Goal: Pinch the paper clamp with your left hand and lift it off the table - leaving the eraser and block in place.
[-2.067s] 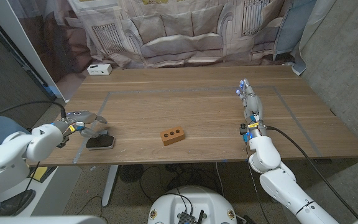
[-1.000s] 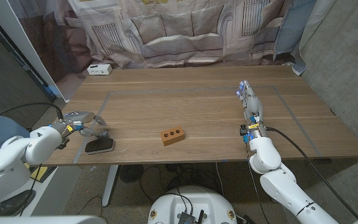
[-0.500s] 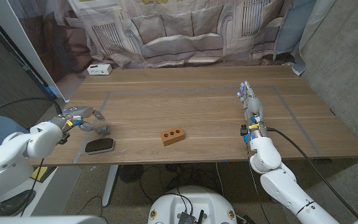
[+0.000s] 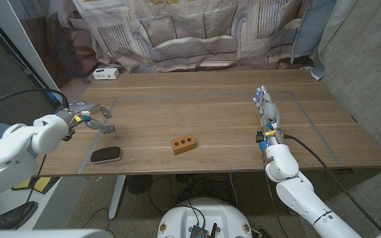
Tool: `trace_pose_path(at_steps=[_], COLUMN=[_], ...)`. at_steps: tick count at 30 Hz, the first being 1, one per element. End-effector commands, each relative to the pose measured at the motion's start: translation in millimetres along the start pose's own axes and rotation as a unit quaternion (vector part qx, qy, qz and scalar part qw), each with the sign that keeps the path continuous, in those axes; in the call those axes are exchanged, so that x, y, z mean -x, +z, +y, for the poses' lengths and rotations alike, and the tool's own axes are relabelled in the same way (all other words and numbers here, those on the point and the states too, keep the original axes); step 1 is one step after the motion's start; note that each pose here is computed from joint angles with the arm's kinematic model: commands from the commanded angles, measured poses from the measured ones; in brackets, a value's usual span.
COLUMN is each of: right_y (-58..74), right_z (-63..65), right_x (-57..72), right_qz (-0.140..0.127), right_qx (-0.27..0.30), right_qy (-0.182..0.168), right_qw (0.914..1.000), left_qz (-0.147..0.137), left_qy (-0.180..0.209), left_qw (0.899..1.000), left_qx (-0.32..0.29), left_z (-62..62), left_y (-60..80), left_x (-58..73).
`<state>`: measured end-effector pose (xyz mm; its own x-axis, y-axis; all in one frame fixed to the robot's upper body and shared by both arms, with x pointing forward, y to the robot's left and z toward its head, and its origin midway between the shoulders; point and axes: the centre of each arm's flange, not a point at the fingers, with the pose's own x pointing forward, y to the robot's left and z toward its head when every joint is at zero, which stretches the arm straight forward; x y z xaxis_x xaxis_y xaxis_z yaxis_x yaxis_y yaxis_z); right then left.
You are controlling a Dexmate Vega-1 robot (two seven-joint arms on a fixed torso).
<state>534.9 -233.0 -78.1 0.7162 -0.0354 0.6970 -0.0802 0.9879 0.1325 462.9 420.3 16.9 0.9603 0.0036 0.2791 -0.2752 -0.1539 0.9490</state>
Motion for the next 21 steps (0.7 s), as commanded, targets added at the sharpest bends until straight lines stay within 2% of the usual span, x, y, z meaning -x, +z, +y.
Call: trace_pose_path(at_steps=[1,13,21], right_y=[-4.9,-2.6,-6.1], right_z=[1.9,2.0,0.2], right_x=[-0.1,3.5,4.0], right_qz=[0.003,0.005,0.012], right_qx=[-0.007,-0.003,-0.005], right_qy=[0.0,-0.002,0.0], right_qw=[1.0,1.0,0.9999], left_qz=[0.001,0.003,-0.007], left_qy=[0.019,0.044,0.055], left_qw=[1.0,0.999,0.998], left_qx=[-0.018,-0.004,0.007], left_z=[24.4,30.7,36.1], left_y=[6.4,12.9,23.9], left_x=[1.7,6.6,7.4])
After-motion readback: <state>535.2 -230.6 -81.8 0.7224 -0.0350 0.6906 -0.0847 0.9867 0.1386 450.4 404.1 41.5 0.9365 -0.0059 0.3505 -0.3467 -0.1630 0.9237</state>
